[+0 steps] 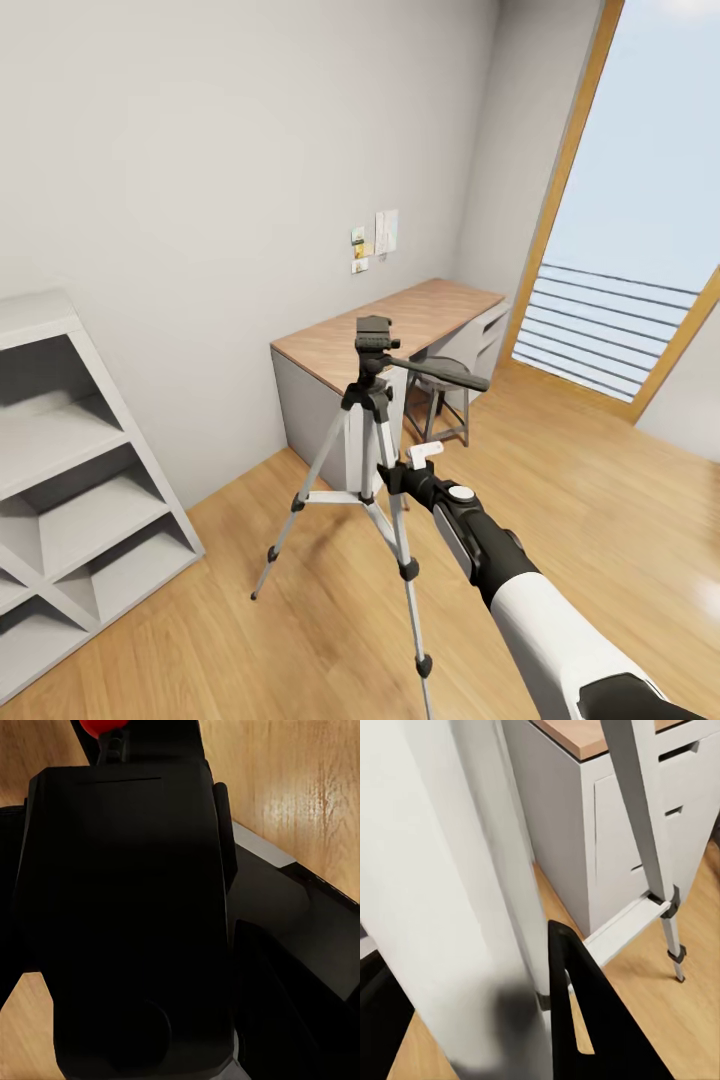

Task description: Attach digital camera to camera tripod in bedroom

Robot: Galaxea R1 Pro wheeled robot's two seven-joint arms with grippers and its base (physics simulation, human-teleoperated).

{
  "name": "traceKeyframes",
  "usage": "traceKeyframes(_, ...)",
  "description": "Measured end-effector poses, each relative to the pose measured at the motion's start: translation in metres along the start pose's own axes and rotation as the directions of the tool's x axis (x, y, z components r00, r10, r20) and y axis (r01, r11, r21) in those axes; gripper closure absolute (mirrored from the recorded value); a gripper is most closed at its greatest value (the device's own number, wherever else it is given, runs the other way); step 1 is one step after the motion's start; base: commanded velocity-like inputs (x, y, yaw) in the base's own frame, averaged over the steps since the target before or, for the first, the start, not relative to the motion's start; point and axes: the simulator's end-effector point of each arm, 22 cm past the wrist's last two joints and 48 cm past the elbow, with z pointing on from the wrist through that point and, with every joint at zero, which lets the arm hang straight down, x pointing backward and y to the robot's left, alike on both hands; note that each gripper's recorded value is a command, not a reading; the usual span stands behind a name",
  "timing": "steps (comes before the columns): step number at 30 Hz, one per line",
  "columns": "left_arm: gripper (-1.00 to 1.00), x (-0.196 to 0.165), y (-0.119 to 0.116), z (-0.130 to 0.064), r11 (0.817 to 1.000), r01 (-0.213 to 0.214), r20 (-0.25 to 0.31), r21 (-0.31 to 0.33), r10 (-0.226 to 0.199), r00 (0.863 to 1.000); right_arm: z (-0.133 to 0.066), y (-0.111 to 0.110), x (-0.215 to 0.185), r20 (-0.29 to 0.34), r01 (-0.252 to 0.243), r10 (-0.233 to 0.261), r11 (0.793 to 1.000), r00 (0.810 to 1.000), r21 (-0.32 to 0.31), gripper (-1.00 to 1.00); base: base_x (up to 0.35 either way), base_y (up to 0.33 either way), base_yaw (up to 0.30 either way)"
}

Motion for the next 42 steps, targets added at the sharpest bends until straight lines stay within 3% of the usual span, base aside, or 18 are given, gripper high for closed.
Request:
traceKeyframes(17,1.0,0.0,-0.003,0.0,1.0,-0.017,0.003,0.005,0.017,1.0,-0.003,-0.011,-0.001,0.008,0.013,-0.013,1.0,1.0,0.006,1.0,0.0,0.0,0.0)
traceKeyframes(31,1.0,-0.016,-0.002,0.0,0.999,-0.035,0.035,0.013,0.035,0.999,-0.004,-0.014,-0.002,0.009,0.023,-0.024,1.0,1.0,0.006,1.0,0.0,0.0,0.0)
traceKeyframes(32,1.0,-0.025,-0.001,-0.001,0.999,-0.047,0.051,0.016,0.046,0.998,-0.004,-0.014,-0.002,0.009,0.024,-0.024,1.0,1.0,0.006,1.0,0.0,0.0,0.0)
traceKeyframes(34,1.0,-0.07,-0.03,-0.007,0.992,-0.098,0.125,0.079,0.088,0.988,-0.004,-0.014,-0.002,0.009,0.027,-0.027,1.0,1.0,0.007,1.0,0.0,0.0,0.0)
traceKeyframes(37,1.0,-0.11,-0.063,-0.023,0.973,-0.18,0.137,0.142,0.161,0.977,-0.004,-0.014,-0.002,0.006,0.044,-0.044,0.999,0.999,0.009,1.0,0.0,0.0,0.0)
traceKeyframes(40,1.0,-0.171,-0.111,-0.073,0.927,-0.3,0.15,0.224,0.271,0.951,-0.004,-0.015,-0.001,-0.003,0.084,-0.084,0.996,0.996,0.015,1.0,0.0,0.0,0.0)
traceKeyframes(42,1.0,-0.199,-0.128,-0.105,0.906,-0.357,0.175,0.229,0.323,0.93,-0.004,-0.016,0.0,-0.008,0.099,-0.099,0.995,0.995,0.019,1.0,0.0,0.0,0.0)
